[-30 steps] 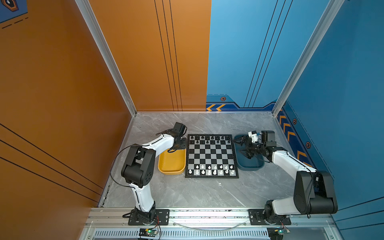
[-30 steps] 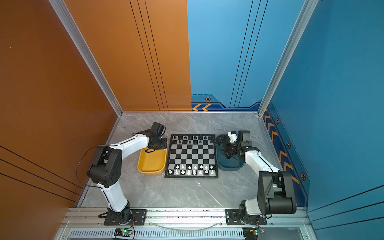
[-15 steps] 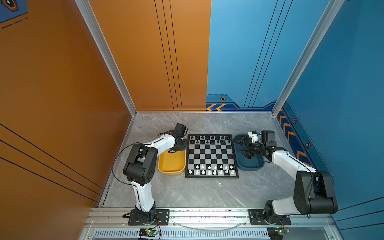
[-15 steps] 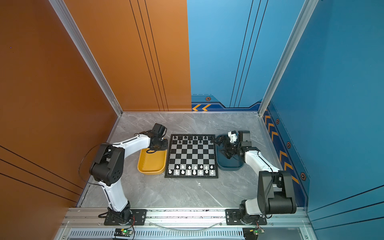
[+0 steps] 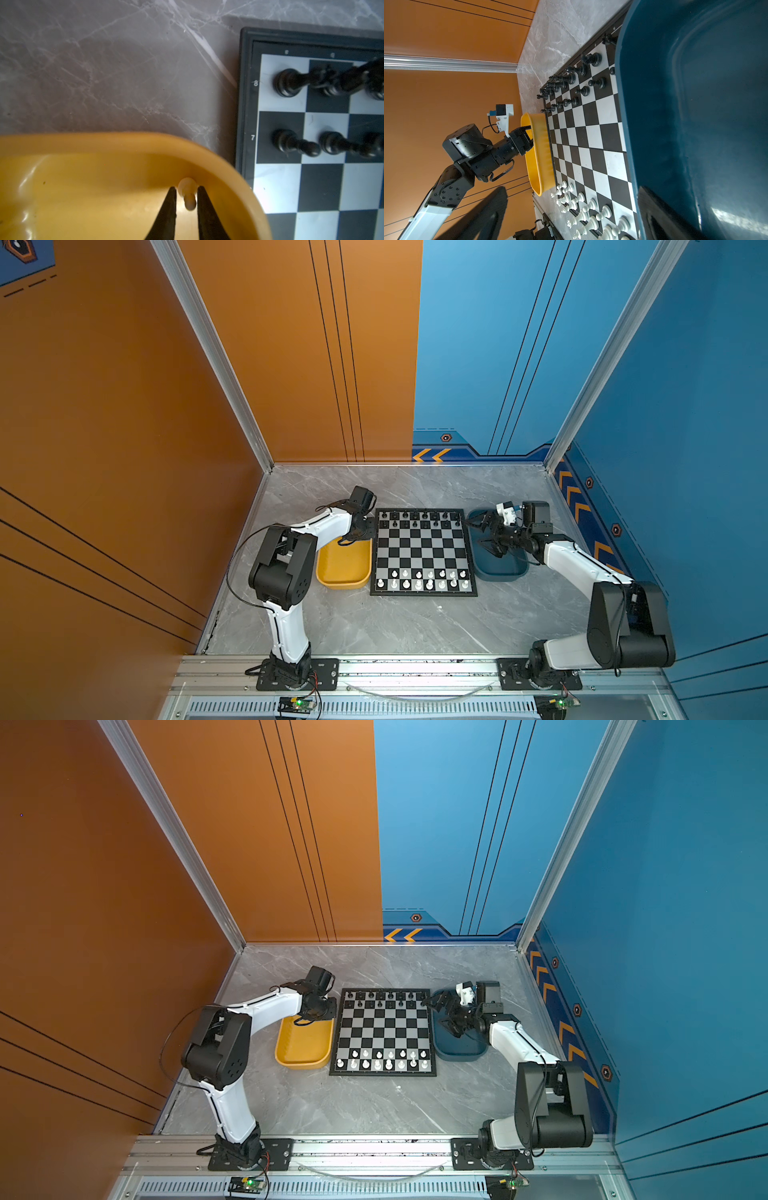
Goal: Set up the chess pieces on the board
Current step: 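Lower the open left gripper onto the last white pawn in the tray, then close the left gripper on the last white pawn and lift it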
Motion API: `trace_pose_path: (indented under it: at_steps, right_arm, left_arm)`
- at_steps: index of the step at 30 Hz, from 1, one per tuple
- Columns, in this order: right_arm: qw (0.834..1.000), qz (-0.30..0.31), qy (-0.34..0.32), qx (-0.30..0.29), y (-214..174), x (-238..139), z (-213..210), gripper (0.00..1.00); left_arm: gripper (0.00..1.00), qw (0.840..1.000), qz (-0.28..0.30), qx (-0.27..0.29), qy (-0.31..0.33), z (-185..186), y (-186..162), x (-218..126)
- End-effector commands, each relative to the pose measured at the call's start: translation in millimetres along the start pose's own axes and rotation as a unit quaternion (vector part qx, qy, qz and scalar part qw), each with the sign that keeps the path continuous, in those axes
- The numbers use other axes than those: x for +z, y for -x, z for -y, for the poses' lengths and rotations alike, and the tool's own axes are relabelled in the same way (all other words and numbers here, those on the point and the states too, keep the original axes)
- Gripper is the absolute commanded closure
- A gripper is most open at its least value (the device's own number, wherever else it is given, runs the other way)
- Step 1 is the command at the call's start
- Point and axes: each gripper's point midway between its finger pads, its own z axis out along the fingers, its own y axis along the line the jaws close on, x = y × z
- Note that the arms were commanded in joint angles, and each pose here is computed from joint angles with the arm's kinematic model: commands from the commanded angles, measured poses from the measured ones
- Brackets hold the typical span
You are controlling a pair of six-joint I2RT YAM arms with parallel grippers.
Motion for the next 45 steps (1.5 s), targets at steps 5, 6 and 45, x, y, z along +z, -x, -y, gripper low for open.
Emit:
trace_pose_path:
  at_steps: [5, 6, 45]
  right_arm:
    - [1.0, 0.003, -0.002, -0.006, 3.9, 2.4, -0.9, 0.0]
    - [1.0, 0.003, -0.003, -0.006, 4.0, 2.4, -0.8, 0.0]
    - [1.0, 0.006, 0.001, -0.014, -0.3, 0.0, -6.9, 0.0]
  left_arm:
    - [0.84, 1.0, -0.001, 0.011, -0.003, 6.5, 3.8, 2.3]
    - [0.85, 1.0, 0.0, 0.012, -0.003, 6.9, 3.7, 2.3]
    - [1.0, 0.994, 0.054, 0.091, 0.038, 14.6, 7.3, -83.4]
